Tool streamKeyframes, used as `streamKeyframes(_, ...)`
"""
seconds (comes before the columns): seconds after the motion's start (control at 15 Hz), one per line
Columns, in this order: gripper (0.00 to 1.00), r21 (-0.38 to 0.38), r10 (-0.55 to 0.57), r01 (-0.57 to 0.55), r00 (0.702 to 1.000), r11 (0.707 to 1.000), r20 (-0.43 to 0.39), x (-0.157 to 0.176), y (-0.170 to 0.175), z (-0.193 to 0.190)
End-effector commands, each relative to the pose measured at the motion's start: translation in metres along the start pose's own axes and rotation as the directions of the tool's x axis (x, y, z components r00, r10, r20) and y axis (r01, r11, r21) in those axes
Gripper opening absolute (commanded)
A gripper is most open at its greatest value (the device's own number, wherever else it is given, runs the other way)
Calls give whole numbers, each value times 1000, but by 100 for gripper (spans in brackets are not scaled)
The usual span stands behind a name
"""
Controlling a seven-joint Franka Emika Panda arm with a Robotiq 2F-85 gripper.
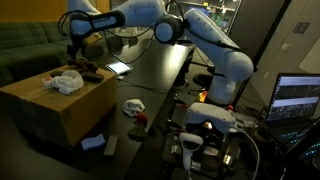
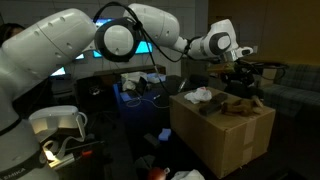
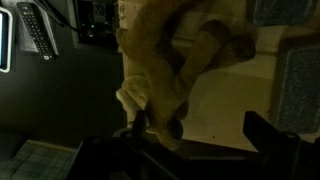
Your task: Pick up all the objects on the box and put them on table, then pick up the all the objects on the table and put them on the box
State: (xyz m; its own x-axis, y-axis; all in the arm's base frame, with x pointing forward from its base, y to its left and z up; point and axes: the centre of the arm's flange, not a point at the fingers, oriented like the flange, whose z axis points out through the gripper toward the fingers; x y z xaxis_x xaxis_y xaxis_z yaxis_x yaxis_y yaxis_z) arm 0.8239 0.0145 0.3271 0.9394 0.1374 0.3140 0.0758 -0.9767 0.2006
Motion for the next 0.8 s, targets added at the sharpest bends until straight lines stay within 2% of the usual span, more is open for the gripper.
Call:
streamKeyframes(0.0,100,46,-14,14,1000,999,8,-38,-8,-28)
streamKeyframes(0.73,100,148,-67,53,993,988,96,-106,-32,-27)
